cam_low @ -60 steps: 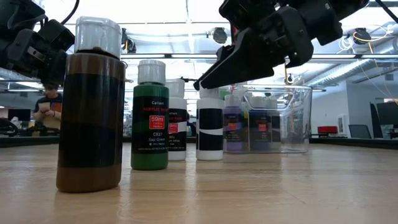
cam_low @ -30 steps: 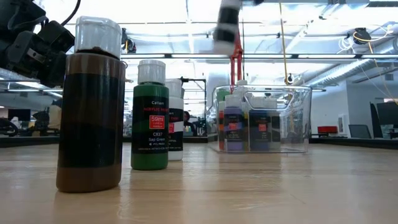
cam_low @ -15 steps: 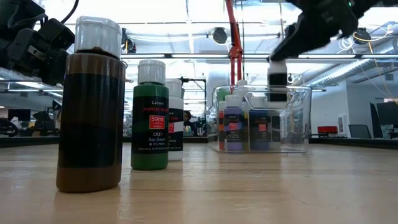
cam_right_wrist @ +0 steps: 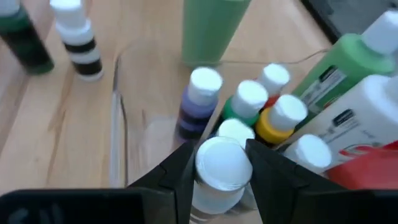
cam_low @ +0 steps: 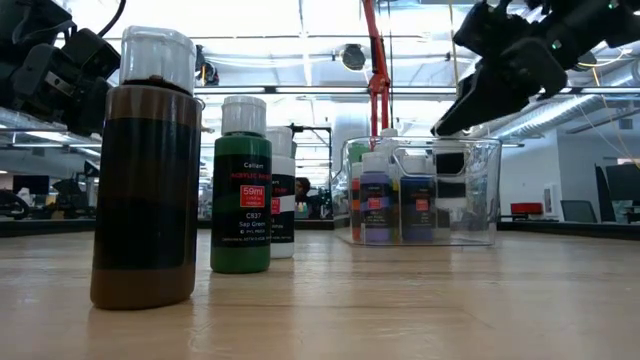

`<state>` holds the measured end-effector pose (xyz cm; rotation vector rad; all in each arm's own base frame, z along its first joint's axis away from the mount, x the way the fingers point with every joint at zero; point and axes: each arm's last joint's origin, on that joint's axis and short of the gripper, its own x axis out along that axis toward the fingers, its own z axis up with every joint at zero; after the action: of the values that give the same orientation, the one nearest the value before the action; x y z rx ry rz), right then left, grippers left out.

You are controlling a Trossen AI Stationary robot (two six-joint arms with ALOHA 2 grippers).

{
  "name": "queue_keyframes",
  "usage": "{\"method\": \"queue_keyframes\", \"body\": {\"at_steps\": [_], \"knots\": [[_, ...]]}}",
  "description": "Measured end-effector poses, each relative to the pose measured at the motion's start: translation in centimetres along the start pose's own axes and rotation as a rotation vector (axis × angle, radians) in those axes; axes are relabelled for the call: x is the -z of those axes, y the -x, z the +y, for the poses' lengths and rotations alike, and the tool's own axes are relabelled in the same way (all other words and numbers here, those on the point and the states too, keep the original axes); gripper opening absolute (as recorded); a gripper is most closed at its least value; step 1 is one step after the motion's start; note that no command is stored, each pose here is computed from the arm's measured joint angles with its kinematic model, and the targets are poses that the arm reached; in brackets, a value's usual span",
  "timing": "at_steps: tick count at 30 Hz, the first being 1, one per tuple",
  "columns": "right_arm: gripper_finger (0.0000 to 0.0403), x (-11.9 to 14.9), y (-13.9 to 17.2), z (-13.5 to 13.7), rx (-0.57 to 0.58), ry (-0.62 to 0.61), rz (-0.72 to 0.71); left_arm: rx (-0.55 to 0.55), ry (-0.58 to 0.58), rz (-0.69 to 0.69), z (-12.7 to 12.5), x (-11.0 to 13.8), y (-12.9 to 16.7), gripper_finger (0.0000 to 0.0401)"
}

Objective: Pick & Place Paint Supplies
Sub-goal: Put the right small white paint bottle into the transparent bin, then put the orange paint bottle into the transparent bin

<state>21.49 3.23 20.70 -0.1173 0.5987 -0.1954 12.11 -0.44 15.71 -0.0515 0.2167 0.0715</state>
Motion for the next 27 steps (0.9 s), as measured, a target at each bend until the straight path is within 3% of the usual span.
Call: {"method": "queue_keyframes", "body": {"at_steps": [7, 19, 24, 27], "knots": [[0.0129, 1.4, -0.7, -0.6, -0.036, -0.022, 0.035, 0.0, 0.0, 0.001, 0.0, 0.0, 0.0, 0.001], [0.019, 1.3, -0.8, -0.8, -0.026, -0.055, 0.011, 0.0, -0.009, 0.001, 0.0, 0.0, 0.0, 0.001], [0.0198, -0.6, 0.2, -0.8, -0.046, -0.052, -0.156, 0.0, -0.009, 0.001, 0.0, 0.0, 0.0, 0.001], [0.0195, -2.8, 2.7, -0.7, -0.132, 0.003, -0.325, 0.0, -0.008, 0.001, 0.0, 0.0, 0.0, 0.001]]}}
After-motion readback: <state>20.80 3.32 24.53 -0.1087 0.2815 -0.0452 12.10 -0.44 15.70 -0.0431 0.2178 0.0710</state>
